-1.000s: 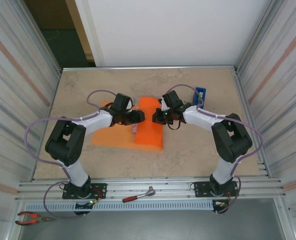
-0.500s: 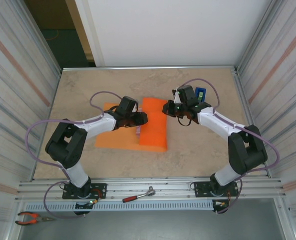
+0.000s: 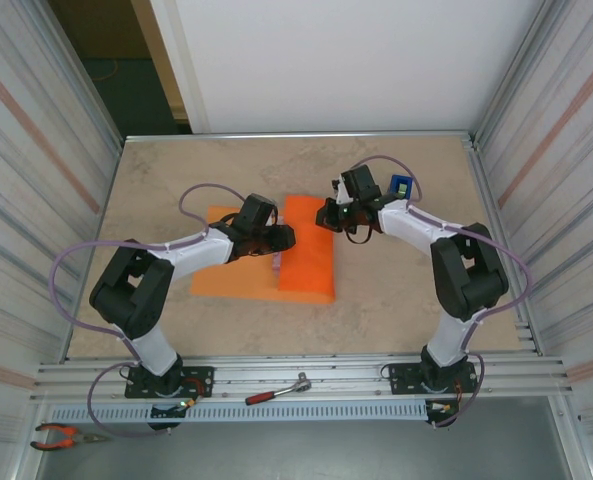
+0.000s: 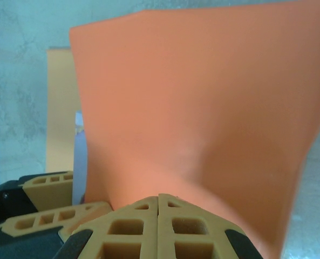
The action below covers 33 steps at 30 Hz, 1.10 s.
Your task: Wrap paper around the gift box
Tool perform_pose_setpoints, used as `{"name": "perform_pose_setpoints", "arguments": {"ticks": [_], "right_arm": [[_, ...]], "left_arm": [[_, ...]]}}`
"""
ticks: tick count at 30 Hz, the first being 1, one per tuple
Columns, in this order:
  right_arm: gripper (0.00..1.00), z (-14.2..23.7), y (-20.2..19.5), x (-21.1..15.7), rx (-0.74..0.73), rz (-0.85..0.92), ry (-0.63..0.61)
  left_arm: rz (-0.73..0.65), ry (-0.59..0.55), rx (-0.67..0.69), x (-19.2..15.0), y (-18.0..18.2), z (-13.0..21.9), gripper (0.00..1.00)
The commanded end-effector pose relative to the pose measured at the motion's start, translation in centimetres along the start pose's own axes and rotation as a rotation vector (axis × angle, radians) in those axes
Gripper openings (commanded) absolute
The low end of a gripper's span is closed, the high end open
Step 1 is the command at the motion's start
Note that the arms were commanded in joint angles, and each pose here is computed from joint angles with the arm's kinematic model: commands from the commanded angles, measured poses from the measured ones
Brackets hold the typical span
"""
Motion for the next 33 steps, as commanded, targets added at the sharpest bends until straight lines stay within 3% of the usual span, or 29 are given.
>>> {"name": "perform_pose_setpoints", "arguments": {"ticks": [1, 17, 33], "right_arm": [[0.00, -0.7, 0.9, 0.2, 0.024, 0.026, 0.030], [0.00, -3.4, -0.1, -1.5, -0.013, 0.034, 0.088], [0.00, -0.5, 1.2, 1.2, 0.014, 0.055, 0.000]], "left_arm": [[0.007, 0.096, 0.206, -3.2, 4.7, -0.7, 0.46], [0.011, 0.100, 0.209, -3.4, 4.9, -1.0, 0.45], [0.007, 0.097, 0.214, -3.3, 5.0, -1.0, 0.44]]}}
Point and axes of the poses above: each hand's point on the last joint's axis, 136 mm out from that joint toward the fingers, its own z axis back along the fingers, its own y axis along the line the jaws close on, x = y × z, the point moved 3 cm from there along z, back along the fingers, and after that the axes turned 9 degrees about z, right-handed, at the moved point
